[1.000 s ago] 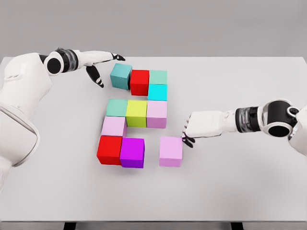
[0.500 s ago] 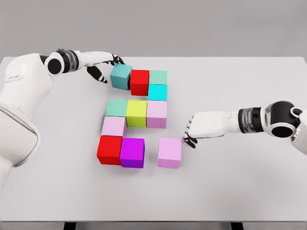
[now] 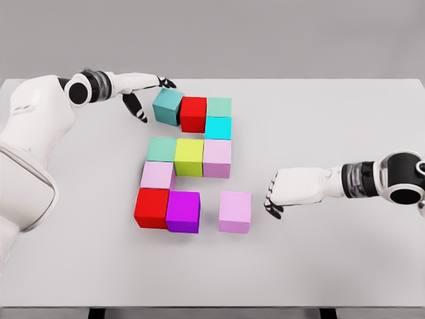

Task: Assemble the squares on the desktop into the number 2

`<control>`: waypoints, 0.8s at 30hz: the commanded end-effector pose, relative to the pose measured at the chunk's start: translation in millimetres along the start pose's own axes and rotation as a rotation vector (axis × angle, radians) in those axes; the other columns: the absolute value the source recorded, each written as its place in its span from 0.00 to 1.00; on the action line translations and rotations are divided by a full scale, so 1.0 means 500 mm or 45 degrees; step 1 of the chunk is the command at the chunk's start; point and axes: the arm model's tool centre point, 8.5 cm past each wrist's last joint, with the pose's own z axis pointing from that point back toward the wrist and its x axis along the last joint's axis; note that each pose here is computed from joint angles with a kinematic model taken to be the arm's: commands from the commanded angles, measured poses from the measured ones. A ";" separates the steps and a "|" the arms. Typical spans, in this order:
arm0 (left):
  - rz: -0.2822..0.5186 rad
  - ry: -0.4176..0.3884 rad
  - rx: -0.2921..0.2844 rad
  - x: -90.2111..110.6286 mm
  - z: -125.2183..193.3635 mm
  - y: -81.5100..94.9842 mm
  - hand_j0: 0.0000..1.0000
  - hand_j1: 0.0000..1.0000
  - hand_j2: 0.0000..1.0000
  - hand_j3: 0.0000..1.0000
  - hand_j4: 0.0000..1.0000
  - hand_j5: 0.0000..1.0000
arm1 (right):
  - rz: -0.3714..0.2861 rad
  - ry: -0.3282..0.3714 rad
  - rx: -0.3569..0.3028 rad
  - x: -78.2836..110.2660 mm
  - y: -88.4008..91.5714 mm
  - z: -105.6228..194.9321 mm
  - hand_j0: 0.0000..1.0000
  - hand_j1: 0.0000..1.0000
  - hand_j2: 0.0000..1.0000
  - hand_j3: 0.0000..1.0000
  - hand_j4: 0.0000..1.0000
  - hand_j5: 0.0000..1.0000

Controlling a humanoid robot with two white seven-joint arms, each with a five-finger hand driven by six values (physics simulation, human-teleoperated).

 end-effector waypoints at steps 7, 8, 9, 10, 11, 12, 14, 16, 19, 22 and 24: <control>0.011 -0.003 0.011 0.000 0.001 0.003 1.00 1.00 1.00 1.00 1.00 1.00 | 0.005 -0.027 -0.008 0.012 -0.004 -0.018 0.31 0.31 0.31 0.31 0.31 0.31; 0.009 -0.005 0.012 0.001 0.000 0.004 1.00 1.00 1.00 1.00 1.00 1.00 | 0.008 -0.031 -0.010 0.012 -0.006 -0.022 0.31 0.31 0.31 0.31 0.31 0.31; 0.010 -0.003 0.012 -0.001 0.001 0.004 1.00 1.00 1.00 1.00 1.00 1.00 | 0.011 -0.035 -0.014 0.014 -0.008 -0.027 0.31 0.31 0.31 0.31 0.31 0.31; 0.009 -0.003 0.013 -0.001 0.002 0.004 1.00 1.00 1.00 1.00 1.00 1.00 | 0.009 -0.041 -0.014 0.016 -0.007 -0.033 0.31 0.31 0.31 0.31 0.31 0.31; 0.009 -0.002 0.014 -0.002 0.003 0.005 1.00 1.00 1.00 1.00 1.00 1.00 | 0.009 -0.044 -0.015 0.017 -0.007 -0.036 0.31 0.31 0.31 0.31 0.31 0.31; 0.007 -0.004 0.015 -0.001 0.003 0.005 1.00 1.00 1.00 1.00 1.00 1.00 | 0.009 -0.048 -0.019 0.018 -0.009 -0.040 0.31 0.31 0.31 0.31 0.31 0.31; 0.004 0.004 0.012 -0.006 0.006 0.005 1.00 1.00 1.00 1.00 1.00 1.00 | 0.011 -0.051 -0.021 0.019 -0.010 -0.042 0.31 0.31 0.31 0.31 0.31 0.31; -0.012 0.016 0.000 -0.012 0.009 0.003 1.00 1.00 1.00 1.00 1.00 1.00 | 0.011 -0.056 -0.022 0.021 -0.011 -0.045 0.31 0.31 0.31 0.31 0.31 0.31; -0.066 0.019 -0.026 -0.008 0.008 0.006 1.00 1.00 1.00 1.00 1.00 1.00 | 0.012 -0.062 -0.027 0.023 -0.013 -0.049 0.31 0.31 0.31 0.31 0.31 0.31; -0.081 0.019 -0.041 -0.006 0.008 0.008 1.00 1.00 1.00 1.00 1.00 1.00 | 0.013 -0.063 -0.028 0.023 -0.014 -0.050 0.31 0.31 0.31 0.31 0.31 0.31; -0.079 0.016 -0.042 -0.004 0.006 0.006 1.00 1.00 1.00 1.00 1.00 1.00 | 0.017 -0.067 -0.030 0.025 -0.016 -0.051 0.31 0.31 0.31 0.31 0.31 0.31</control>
